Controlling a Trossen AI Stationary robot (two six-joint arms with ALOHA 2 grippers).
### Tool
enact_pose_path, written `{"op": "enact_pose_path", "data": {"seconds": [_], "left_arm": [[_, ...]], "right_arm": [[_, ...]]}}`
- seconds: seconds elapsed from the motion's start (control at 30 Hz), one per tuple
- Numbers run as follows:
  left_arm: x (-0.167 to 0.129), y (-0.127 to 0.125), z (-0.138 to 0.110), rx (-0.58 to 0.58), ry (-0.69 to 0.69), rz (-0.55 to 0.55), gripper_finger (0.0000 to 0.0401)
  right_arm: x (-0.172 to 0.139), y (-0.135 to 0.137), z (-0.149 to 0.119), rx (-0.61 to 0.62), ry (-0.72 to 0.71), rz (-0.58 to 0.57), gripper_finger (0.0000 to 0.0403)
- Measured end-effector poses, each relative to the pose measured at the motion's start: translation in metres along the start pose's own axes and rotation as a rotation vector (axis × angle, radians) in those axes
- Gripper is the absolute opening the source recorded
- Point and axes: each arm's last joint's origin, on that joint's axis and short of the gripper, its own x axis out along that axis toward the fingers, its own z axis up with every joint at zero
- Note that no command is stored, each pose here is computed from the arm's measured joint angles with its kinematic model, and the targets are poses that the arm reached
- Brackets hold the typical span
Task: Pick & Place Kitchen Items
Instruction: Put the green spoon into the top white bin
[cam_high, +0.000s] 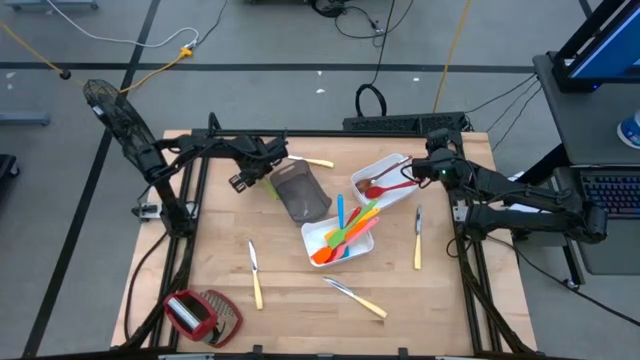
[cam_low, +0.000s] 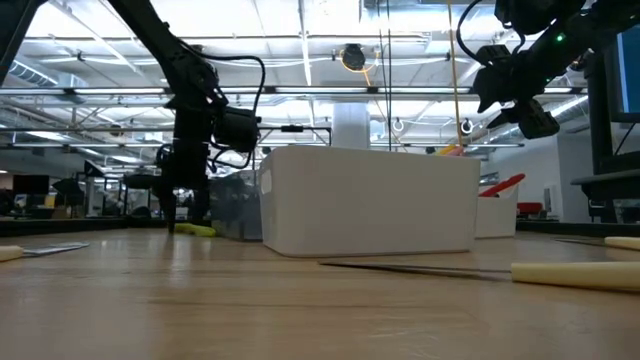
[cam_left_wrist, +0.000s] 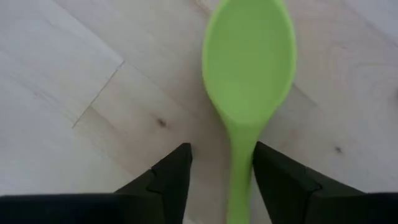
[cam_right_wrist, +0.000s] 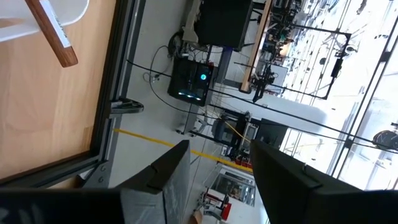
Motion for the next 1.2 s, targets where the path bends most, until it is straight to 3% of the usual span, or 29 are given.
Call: {"op": "enact_pose_path", "data": {"seconds": [0.37, 0.67, 0.83, 1.07, 1.2], "left_arm": [[-0.014, 0.005, 0.005, 0.033, -0.089, -0.032, 0.002], [-0.057, 0.029, 0.006, 0.028, -0.163, -0.064, 0.0017], [-0.094, 0.041, -0.002, -0.002, -0.221, -0.259, 0.0011], [-0.152, 0.057, -0.026, -0.01, -0.337, -0.695, 0.001], [-0.177, 0.065, -0.037, 0.008, -0.406, -0.885, 0.001]], "right_arm": [[0.0, 0.0, 0.0, -0.002, 0.005, 0.001, 0.016], [0.0, 0.0, -0.001, -0.001, 0.031, -0.006, 0.016], [0.0, 0.0, -0.001, 0.0, 0.03, -0.007, 0.016], [0.0, 0.0, 0.0, 0.057, 0.02, -0.006, 0.016], [0.0, 0.0, 0.0, 0.124, -0.003, 0.001, 0.016]]}}
